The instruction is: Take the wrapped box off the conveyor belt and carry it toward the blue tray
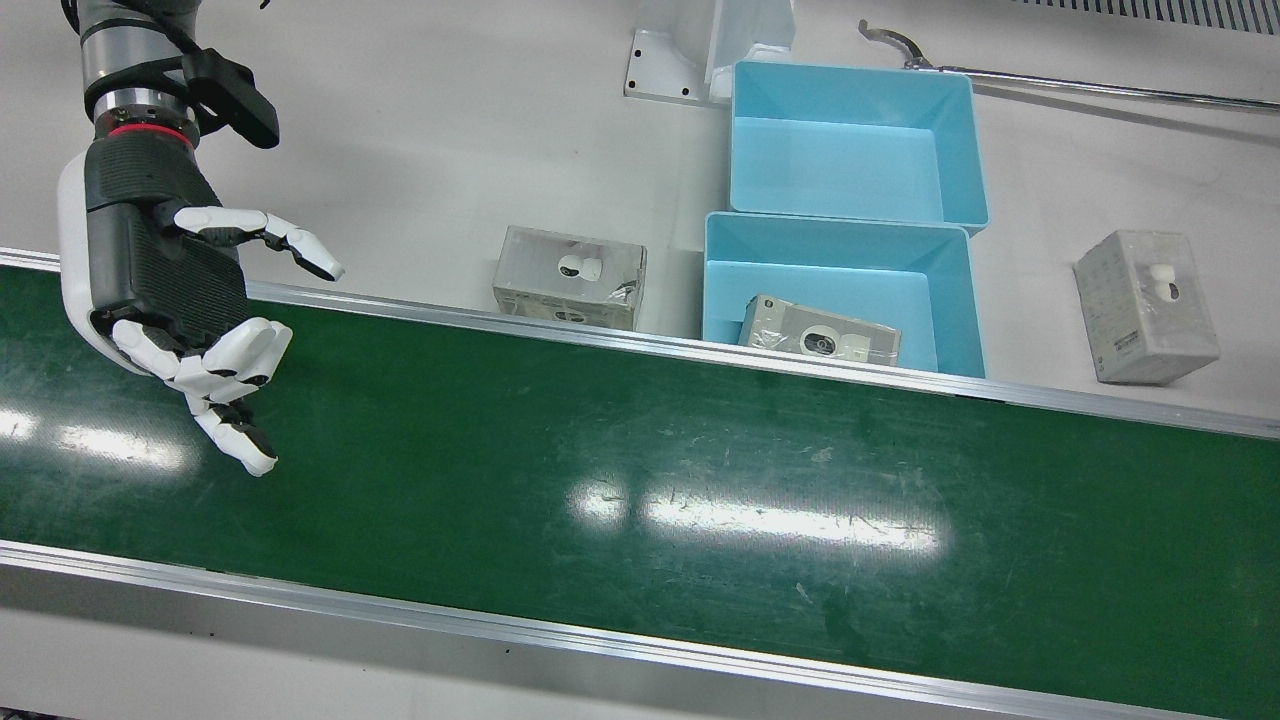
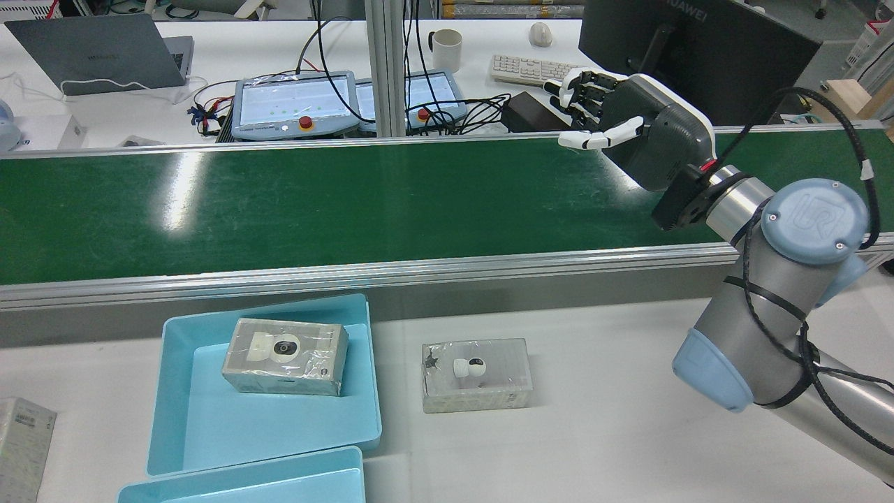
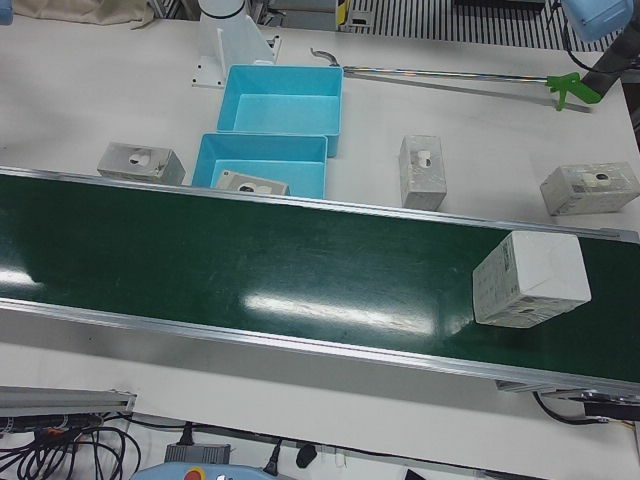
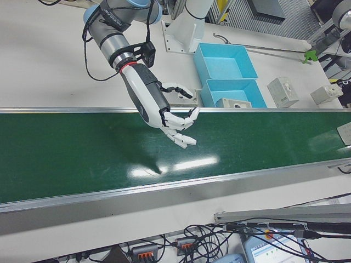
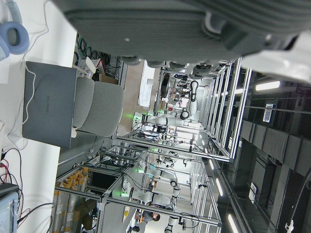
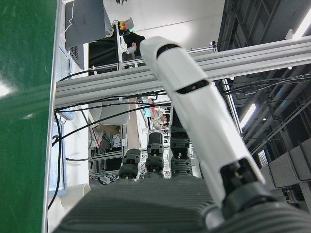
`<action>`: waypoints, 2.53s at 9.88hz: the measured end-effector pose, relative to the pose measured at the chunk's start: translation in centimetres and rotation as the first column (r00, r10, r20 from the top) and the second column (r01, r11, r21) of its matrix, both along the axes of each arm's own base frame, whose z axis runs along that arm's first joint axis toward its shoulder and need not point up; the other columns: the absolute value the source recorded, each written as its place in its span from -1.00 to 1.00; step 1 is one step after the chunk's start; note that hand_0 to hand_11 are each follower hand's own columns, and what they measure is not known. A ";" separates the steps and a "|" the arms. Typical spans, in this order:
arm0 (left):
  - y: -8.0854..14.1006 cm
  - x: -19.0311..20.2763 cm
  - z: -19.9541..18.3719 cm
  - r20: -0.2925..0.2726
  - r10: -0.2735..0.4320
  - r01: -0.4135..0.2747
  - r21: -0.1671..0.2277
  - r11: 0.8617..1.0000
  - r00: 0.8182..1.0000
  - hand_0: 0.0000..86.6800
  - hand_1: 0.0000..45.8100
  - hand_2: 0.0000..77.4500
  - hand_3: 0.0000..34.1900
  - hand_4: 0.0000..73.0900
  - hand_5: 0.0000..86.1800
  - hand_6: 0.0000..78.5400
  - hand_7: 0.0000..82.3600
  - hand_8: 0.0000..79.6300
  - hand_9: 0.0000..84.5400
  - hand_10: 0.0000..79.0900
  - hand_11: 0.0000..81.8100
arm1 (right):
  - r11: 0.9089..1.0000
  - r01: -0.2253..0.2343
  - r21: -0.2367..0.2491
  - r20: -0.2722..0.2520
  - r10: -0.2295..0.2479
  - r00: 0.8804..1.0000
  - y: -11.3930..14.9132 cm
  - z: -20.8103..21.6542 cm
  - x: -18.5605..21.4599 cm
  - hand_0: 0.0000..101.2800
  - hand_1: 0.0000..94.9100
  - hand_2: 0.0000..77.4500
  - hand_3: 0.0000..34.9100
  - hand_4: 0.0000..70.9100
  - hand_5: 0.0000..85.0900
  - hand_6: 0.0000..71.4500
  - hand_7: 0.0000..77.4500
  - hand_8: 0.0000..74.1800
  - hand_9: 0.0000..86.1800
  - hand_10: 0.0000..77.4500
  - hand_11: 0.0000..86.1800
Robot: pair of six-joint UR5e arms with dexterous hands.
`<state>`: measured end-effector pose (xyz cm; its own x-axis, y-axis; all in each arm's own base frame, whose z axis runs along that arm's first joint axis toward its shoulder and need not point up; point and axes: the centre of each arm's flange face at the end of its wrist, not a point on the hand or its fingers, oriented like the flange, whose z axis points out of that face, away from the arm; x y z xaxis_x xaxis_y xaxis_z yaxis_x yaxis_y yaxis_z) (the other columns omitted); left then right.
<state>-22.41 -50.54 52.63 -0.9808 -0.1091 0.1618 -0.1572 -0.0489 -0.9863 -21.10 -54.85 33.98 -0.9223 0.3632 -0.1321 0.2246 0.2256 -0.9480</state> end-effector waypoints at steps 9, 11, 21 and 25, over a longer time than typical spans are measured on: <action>0.0 0.0 0.0 0.000 0.000 0.000 0.000 1.000 1.000 -1.00 -1.00 -0.97 -1.00 -1.00 -0.97 -1.00 -0.99 -0.99 -1.00 -0.99 -1.00 | 1.000 0.005 -0.005 0.012 -0.004 1.000 0.0 0.0 0.1 0.20 -0.48 -0.44 -0.97 -0.05 0.03 -0.19 0.24 -0.71 -0.60 -0.85 -0.73; 0.0 0.0 0.0 0.000 0.000 0.000 0.000 1.000 1.000 -1.00 -1.00 -0.97 -1.00 -1.00 -0.97 -1.00 -0.99 -0.99 -1.00 -0.99 -1.00 | 1.000 0.005 -0.005 0.013 -0.005 1.000 0.1 0.0 0.1 0.20 -0.46 -0.44 -0.97 -0.11 0.03 -0.19 0.24 -0.71 -0.57 -0.85 -0.73; 0.0 0.0 0.0 0.000 0.000 0.000 0.000 1.000 1.000 -1.00 -1.00 -0.97 -1.00 -1.00 -0.97 -1.00 -0.99 -0.99 -1.00 -0.99 -1.00 | 1.000 0.006 -0.012 0.011 -0.006 1.000 0.1 0.5 0.2 0.18 -0.47 -0.42 -0.97 -0.08 -0.01 -0.19 0.24 -0.71 -0.57 -0.85 -0.73; 0.0 0.0 0.0 0.000 0.000 0.000 0.000 1.000 1.000 -1.00 -1.00 -0.97 -1.00 -1.00 -0.97 -1.00 -0.99 -0.99 -1.00 -0.99 -1.00 | 1.000 -0.002 -0.015 0.016 0.002 1.000 0.1 0.6 0.9 0.18 -0.47 -0.42 -0.97 -0.08 -0.01 -0.19 0.23 -0.71 -0.57 -0.85 -0.73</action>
<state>-22.41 -50.54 52.63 -0.9808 -0.1091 0.1618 -0.1573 -0.0490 -0.9863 -20.24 -54.77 34.57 -0.9208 0.3589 -0.1524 0.2394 0.2118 -0.9475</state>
